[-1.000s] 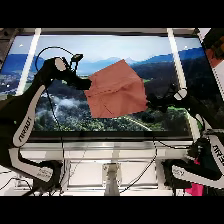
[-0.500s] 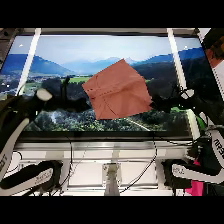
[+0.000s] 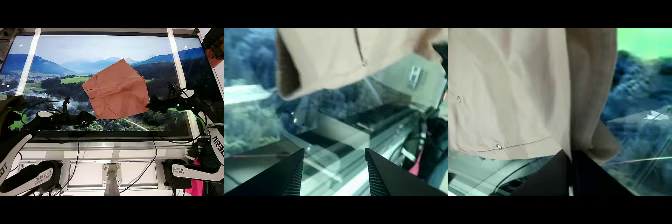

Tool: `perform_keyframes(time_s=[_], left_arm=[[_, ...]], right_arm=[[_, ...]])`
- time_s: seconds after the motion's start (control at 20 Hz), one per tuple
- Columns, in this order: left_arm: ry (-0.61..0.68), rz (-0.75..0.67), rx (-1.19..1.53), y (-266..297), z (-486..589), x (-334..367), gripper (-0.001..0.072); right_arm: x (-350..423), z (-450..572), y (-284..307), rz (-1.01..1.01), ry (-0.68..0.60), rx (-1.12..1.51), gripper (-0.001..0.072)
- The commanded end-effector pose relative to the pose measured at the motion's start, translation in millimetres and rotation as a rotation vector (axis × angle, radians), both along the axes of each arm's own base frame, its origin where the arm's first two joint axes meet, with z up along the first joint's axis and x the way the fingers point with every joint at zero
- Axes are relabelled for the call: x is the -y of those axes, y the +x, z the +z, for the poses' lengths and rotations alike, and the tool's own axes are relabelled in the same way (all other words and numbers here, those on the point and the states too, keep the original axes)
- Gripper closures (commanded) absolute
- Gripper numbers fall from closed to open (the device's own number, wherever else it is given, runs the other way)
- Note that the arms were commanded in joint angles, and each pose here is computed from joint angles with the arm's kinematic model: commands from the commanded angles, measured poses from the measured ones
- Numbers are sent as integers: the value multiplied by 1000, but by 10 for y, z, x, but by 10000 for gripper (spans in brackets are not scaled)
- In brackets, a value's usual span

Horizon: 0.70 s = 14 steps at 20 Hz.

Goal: Fold the clothes and pants, and hang the long-sleeved shirts on hangers.

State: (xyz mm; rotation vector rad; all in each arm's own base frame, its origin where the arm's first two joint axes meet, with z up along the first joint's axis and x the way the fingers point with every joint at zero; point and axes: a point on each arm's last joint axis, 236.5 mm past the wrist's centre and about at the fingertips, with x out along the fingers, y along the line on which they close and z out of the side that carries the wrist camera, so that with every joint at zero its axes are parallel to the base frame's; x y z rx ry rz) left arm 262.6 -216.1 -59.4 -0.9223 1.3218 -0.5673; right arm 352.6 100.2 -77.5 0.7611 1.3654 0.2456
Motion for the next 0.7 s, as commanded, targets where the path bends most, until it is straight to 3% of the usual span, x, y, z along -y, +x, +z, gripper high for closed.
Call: perform_keyframes(time_s=[0.0, 0.2, 0.6, 0.65], left_arm=[[15, 42, -27, 40, -158, 37, 266], [86, 71, -19, 149, -356, 43, 267], [84, 75, -51, 439, -515, 220, 271], [82, 73, -51, 474, -522, 246, 313]], right_arm=[[-52, 53, 29, -7, 32, 8, 706], [-75, 69, 34, -8, 42, 10, 706], [-133, 133, 84, -18, 78, 30, 706], [-133, 133, 84, -18, 78, 30, 706]])
